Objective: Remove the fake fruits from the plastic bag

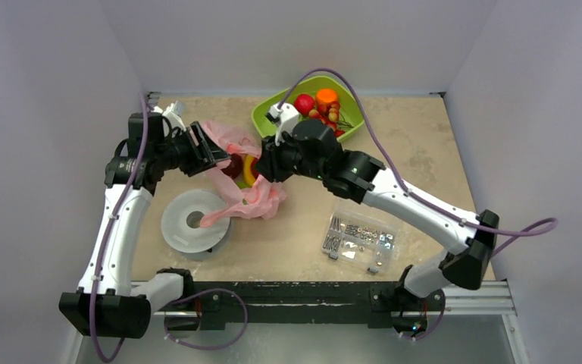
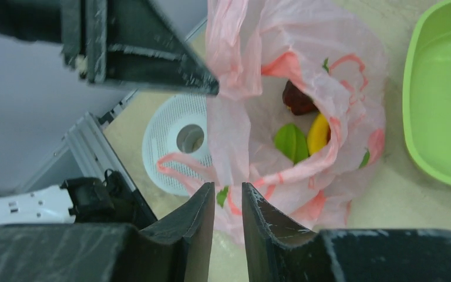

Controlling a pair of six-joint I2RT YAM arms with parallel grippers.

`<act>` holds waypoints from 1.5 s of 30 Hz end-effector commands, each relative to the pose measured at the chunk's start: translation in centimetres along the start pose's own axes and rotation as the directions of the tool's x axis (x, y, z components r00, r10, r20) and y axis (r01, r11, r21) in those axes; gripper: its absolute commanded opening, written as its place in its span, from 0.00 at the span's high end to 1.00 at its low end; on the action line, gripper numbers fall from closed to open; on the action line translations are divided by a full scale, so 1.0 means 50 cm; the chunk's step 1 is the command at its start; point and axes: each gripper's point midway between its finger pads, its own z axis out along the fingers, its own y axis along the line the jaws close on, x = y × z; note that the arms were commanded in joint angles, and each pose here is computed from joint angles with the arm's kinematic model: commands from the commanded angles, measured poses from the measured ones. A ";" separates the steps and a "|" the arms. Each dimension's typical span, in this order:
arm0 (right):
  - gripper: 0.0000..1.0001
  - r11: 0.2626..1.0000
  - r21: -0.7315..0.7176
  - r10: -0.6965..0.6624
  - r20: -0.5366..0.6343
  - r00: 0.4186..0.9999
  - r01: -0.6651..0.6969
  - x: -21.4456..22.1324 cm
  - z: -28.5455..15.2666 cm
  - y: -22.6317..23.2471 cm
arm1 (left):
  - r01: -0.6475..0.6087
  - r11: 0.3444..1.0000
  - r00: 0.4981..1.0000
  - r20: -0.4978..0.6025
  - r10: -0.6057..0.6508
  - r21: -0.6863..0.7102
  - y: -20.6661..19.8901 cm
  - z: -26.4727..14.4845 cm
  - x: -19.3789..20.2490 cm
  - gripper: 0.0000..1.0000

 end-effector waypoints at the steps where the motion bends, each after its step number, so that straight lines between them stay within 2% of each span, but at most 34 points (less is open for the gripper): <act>1: 0.74 1.000 0.006 -0.024 -0.115 0.993 0.025 0.029 0.070 -0.007 | -0.046 0.998 0.999 -0.010 0.046 -0.037 0.002 -0.018 0.010 0.45; 4: 0.68 0.999 -0.031 0.005 -0.085 0.996 -0.007 0.018 0.103 -0.011 | 0.036 0.999 0.999 0.021 -0.036 -0.029 -0.003 0.014 0.002 0.40; 9: 0.63 0.994 -0.095 -0.061 -0.086 0.994 0.052 0.036 0.144 -0.007 | 0.071 0.990 0.991 0.118 -0.057 -0.123 0.021 0.038 -0.033 0.36; 13: 0.55 0.991 -0.106 -0.085 -0.090 0.992 0.076 0.059 0.183 -0.016 | 0.115 0.988 0.990 0.093 -0.105 -0.106 0.017 0.086 -0.040 0.37; 14: 0.57 0.992 -0.100 -0.087 -0.106 0.991 0.076 0.071 0.197 -0.021 | 0.127 0.986 0.989 0.087 -0.118 -0.106 0.017 0.098 -0.042 0.40; 15: 0.59 0.993 -0.091 -0.088 -0.124 0.988 0.077 0.085 0.209 -0.029 | 0.146 0.983 0.987 0.082 -0.137 -0.109 0.019 0.110 -0.044 0.48; 17: 0.69 0.996 -0.047 -0.086 -0.147 0.985 0.080 0.117 0.224 -0.054 | 0.169 0.979 0.982 0.100 -0.158 -0.118 0.015 0.118 -0.064 0.79; 19: 0.83 0.993 0.033 -0.102 -0.182 0.978 0.110 0.153 0.215 -0.088 | 0.178 0.976 0.973 0.170 -0.156 -0.124 0.002 0.110 -0.105 0.97; 22: 0.89 0.988 0.049 -0.132 -0.211 0.969 0.145 0.211 0.175 -0.106 | 0.235 0.965 0.933 0.305 -0.189 -0.119 -0.021 0.078 -0.180 1.00; 25: 0.92 0.986 0.031 -0.150 -0.284 0.947 0.165 0.299 0.138 -0.122 | 0.364 0.923 0.865 0.411 -0.286 -0.124 -0.024 0.056 -0.251 1.00; 27: 0.95 0.988 0.007 -0.144 -0.320 0.936 0.154 0.341 0.125 -0.122 | 0.430 0.894 0.834 0.436 -0.339 -0.127 -0.022 0.060 -0.291 1.00; 30: 0.96 0.983 -0.016 -0.175 -0.356 0.918 0.181 0.383 0.117 -0.116 | 0.569 0.809 0.776 0.422 -0.469 -0.147 0.016 0.090 -0.323 1.00; 32: 0.97 0.983 -0.021 -0.178 -0.359 0.916 0.182 0.385 0.123 -0.115 | 0.577 0.806 0.775 0.400 -0.490 -0.130 0.012 0.101 -0.336 1.00; 35: 0.97 0.985 -0.045 -0.174 -0.341 0.924 0.169 0.352 0.134 -0.093 | 0.468 0.879 0.840 0.357 -0.410 -0.092 -0.022 0.100 -0.340 1.00; 36: 0.97 0.985 -0.058 -0.171 -0.325 0.930 0.161 0.333 0.138 -0.081 | 0.428 0.900 0.861 0.340 -0.378 -0.083 -0.030 0.096 -0.333 0.97; 37: 0.97 0.987 -0.067 -0.161 -0.313 0.936 0.147 0.313 0.138 -0.068 | 0.399 0.913 0.880 0.317 -0.354 -0.089 -0.032 0.091 -0.317 0.84; 38: 0.97 0.988 -0.070 -0.155 -0.301 0.941 0.141 0.293 0.138 -0.059 | 0.363 0.926 0.901 0.291 -0.321 -0.103 -0.032 0.083 -0.295 0.65; 40: 0.97 0.990 -0.070 -0.135 -0.275 0.952 0.121 0.255 0.133 -0.044 | 0.288 0.951 0.941 0.221 -0.258 -0.117 -0.033 0.068 -0.244 0.36; 43: 0.96 0.990 -0.094 -0.128 -0.228 0.965 0.109 0.210 0.128 -0.021 | 0.145 0.983 0.982 0.140 -0.129 -0.111 -0.035 0.031 -0.166 0.18; 45: 0.95 0.990 -0.091 -0.123 -0.215 0.969 0.105 0.188 0.130 -0.018 | 0.074 0.991 0.992 0.105 -0.063 -0.112 -0.028 0.001 -0.115 0.13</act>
